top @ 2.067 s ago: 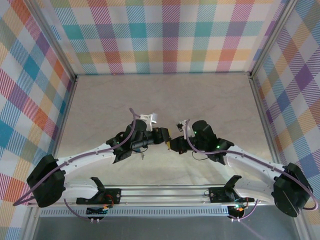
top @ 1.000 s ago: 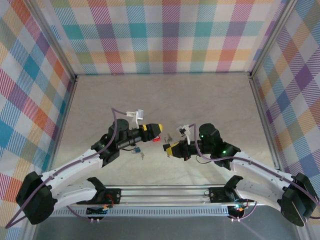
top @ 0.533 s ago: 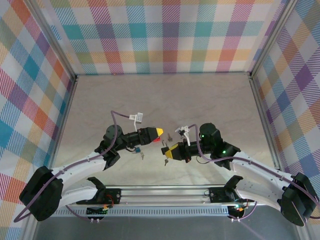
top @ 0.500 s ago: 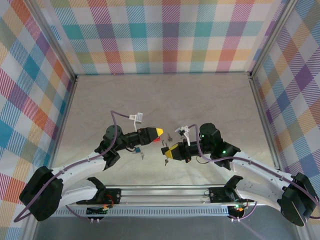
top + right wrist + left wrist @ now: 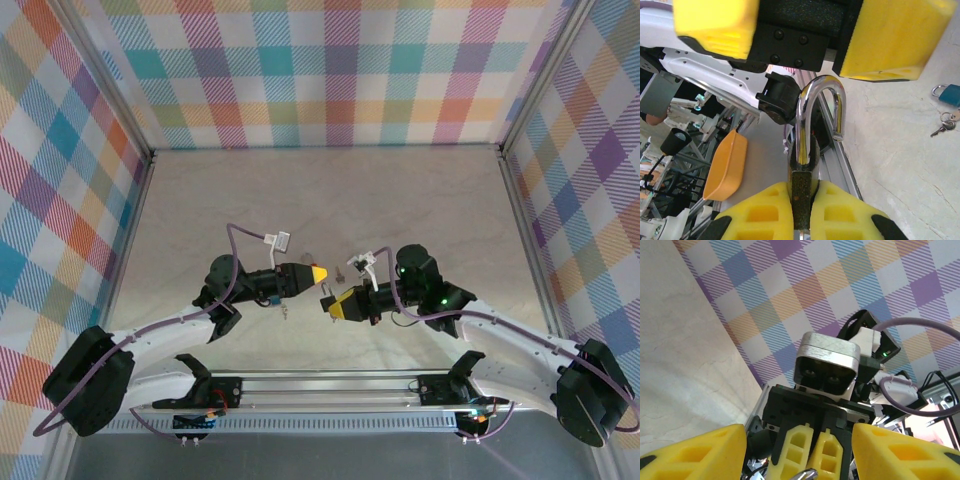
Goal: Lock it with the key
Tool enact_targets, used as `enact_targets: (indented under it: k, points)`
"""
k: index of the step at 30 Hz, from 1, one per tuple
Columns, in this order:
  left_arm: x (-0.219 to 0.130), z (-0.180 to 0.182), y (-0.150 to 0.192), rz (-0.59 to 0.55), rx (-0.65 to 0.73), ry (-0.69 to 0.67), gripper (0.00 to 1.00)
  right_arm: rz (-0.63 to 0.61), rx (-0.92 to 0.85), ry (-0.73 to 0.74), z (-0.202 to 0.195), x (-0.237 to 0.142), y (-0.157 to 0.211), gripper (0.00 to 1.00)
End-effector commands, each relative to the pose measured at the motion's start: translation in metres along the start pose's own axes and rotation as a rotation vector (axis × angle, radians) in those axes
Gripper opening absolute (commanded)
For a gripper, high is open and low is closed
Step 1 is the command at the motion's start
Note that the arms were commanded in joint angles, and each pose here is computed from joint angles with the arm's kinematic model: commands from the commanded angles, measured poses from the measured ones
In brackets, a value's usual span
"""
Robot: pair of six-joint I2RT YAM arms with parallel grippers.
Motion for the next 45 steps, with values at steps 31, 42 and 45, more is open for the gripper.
enact_targets:
  k: [31, 42, 45]
  points:
    - [0.004, -0.024, 0.003, 0.066, 0.066, 0.156, 0.52, -0.035, -0.086, -0.065, 0.018, -0.001, -0.023, 0.0]
    - [0.005, -0.03, 0.001, 0.052, 0.068, 0.196, 0.37, -0.042, -0.084, -0.056, 0.016, -0.002, -0.022, 0.0]
    - [0.005, -0.03, 0.001, 0.051, 0.067, 0.197, 0.33, -0.043, -0.08, -0.059, 0.016, -0.002, -0.022, 0.0]
Point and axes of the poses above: each hand's point on the last joint's axis, 136 mm out from that joint toward the fingers, its own x axis out along the fingers, its own z axis along the line the jaws close on, y = z × x, the point moved 9 cm from there along -x, back along the fingers, and after that the axes turned 12 degrees about x, right-handed, at the moved point
